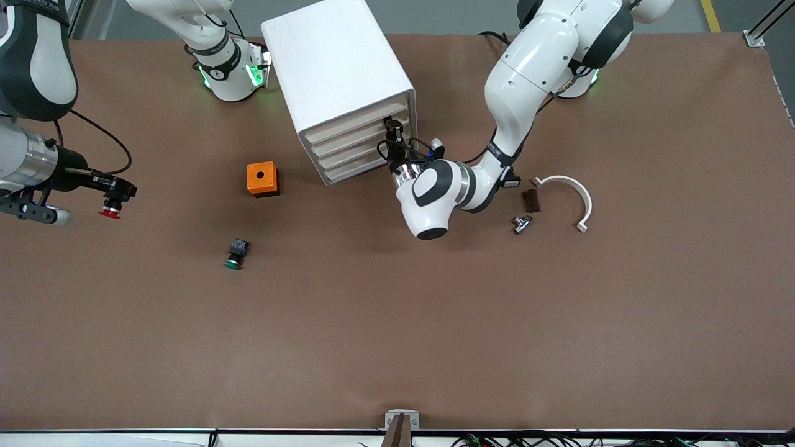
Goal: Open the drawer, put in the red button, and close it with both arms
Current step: 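Pull the top drawer open with the left gripper while the right gripper lifts the button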
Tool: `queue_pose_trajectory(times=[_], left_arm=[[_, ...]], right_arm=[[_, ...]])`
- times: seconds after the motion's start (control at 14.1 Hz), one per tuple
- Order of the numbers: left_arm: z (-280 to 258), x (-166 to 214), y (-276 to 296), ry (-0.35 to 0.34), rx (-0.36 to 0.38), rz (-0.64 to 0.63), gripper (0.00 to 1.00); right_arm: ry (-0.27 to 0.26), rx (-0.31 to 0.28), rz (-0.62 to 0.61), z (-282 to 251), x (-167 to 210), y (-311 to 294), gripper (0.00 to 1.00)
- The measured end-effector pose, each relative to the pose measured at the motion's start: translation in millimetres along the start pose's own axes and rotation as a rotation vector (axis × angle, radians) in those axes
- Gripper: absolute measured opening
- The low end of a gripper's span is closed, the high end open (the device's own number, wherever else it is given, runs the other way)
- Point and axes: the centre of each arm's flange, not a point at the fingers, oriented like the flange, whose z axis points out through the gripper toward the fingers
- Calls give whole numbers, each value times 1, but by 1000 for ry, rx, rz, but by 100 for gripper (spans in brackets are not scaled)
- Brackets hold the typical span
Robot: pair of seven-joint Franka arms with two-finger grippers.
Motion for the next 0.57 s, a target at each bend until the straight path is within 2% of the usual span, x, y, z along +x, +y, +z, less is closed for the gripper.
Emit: queue_pose_trajectory(times=[0.28, 0.57], left_arm=[[-4, 1, -1, -6, 3, -28, 10], [-27, 12, 3, -43, -4, -40, 11]], right_arm=[[9, -4, 52, -4, -3, -21, 41], [17, -10, 84, -6, -8, -49, 41]])
